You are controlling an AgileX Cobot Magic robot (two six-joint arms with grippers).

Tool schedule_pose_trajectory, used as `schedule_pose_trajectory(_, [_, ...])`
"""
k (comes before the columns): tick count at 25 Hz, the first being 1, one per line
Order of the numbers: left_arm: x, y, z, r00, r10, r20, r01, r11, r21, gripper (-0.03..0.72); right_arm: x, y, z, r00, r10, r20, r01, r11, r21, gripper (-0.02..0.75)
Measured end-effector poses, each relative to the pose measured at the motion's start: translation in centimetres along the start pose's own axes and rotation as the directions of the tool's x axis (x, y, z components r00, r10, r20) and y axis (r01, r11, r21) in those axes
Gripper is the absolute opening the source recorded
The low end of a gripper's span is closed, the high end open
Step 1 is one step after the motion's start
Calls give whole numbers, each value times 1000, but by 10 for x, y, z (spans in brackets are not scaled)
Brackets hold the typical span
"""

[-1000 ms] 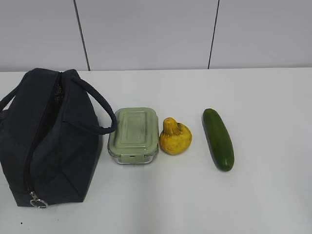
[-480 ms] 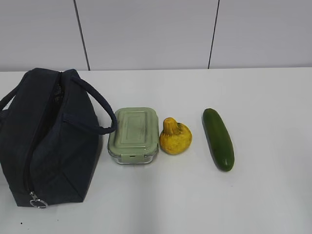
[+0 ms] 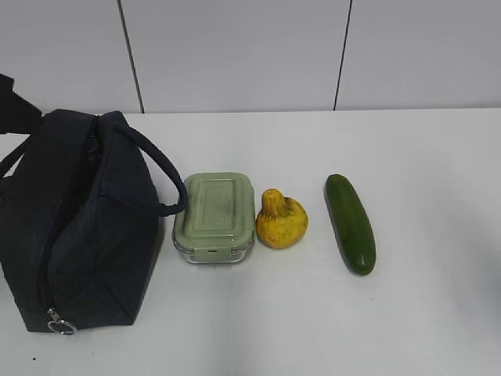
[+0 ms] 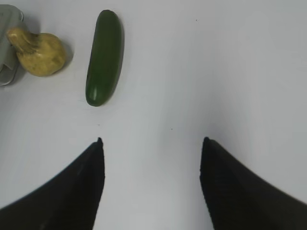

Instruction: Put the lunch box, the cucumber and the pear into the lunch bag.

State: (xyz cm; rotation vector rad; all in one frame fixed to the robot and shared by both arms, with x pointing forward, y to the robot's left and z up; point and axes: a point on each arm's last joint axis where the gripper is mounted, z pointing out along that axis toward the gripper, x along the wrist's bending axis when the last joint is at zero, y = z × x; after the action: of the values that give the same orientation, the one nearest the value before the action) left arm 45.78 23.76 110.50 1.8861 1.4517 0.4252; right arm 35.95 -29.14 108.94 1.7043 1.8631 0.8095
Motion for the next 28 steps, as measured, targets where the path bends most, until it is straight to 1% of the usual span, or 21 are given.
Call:
schedule_pose_trajectory(4, [1, 1, 0, 1000, -3, -4, 3, 1000, -11, 259, -3, 42, 36, 998, -4, -59, 10, 994, 110, 486])
schedule_pose_trajectory(5, [1, 1, 0, 1000, -3, -4, 3, 1000, -11, 259, -5, 49, 50, 997, -1, -74, 12, 988, 155, 486])
schedule_pose_trajectory(8, [2, 1, 0, 1000, -5, -6, 5, 1000, -9, 259, -8, 72, 84, 994, 7, -110, 19, 973, 232, 482])
schedule_pose_trajectory(10, [3, 1, 0, 1000, -16, -7, 16, 1000, -12, 258, -11, 81, 110, 992, 20, -128, 17, 959, 285, 474])
schedule_pose_trajectory(14, [11, 2, 2, 999, -46, -27, 46, 999, -9, 258, -12, 92, 146, 985, 50, -167, 10, 941, 338, 454])
schedule_pose_trajectory(17, [17, 2, 1, 997, -65, -45, 64, 998, -14, 258, -2, 96, 169, 979, 35, -202, 42, 929, 368, 443])
schedule_pose_trajectory(20, [21, 1, 0, 996, -68, -58, 68, 998, -3, 258, 21, 105, 189, 970, 4, -242, 90, 921, 379, 439])
schedule_pose_trajectory(22, [22, 0, 0, 996, -62, -64, 63, 998, 7, 256, 35, 108, 206, 972, -21, -235, 118, 907, 405, 438])
schedule_pose_trajectory(24, [22, 0, 0, 996, -61, -65, 62, 998, 10, 256, 42, 112, 222, 980, -57, -189, 137, 886, 442, 438])
schedule_pose_trajectory(28, [22, 0, 0, 996, -60, -66, 61, 998, 11, 256, 51, 117, 255, 988, -81, -134, 139, 849, 510, 438])
